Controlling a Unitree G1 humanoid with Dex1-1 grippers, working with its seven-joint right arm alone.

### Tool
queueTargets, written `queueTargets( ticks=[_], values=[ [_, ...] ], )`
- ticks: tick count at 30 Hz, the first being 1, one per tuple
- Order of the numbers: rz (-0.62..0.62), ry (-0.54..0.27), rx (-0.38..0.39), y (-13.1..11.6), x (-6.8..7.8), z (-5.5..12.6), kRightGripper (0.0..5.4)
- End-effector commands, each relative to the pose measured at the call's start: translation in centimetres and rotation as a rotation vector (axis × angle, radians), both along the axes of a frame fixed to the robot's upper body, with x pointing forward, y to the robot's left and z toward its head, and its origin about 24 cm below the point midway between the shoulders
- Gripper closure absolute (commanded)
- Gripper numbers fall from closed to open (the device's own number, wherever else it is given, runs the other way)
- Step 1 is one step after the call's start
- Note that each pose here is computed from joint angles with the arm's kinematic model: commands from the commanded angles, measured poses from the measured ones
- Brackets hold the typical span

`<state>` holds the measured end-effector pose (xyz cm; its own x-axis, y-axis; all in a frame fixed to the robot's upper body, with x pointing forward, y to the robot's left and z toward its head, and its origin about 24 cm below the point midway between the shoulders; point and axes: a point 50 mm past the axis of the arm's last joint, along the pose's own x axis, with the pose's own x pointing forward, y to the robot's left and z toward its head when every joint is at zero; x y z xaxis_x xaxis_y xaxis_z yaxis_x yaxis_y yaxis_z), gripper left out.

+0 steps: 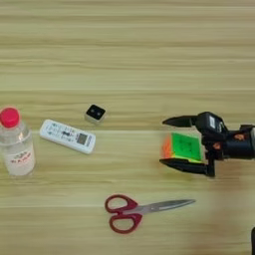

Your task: Move the objects on the table

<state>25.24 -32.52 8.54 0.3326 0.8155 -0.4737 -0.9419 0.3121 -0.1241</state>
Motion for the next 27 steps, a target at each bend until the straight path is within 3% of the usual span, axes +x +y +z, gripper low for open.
queueTargets(
  ticks=[1, 8, 17, 24, 27],
  values=[
    [-0.041, -0.095, -0.083, -1.1, 0.8, 2.8, 0.04],
    [-0.103, -0.05, -0.195, -1.9, 0.8, 1.4, 0.04],
    [-0.121, -0.02, -0.266, -2.5, 0.6, 0.8, 0.04],
    [-0.132, -0.036, -0.261, -2.5, 0.9, 0.7, 0.04],
    [-0.138, -0.058, -0.234, -2.3, 1.1, 0.8, 0.4]
  ],
)
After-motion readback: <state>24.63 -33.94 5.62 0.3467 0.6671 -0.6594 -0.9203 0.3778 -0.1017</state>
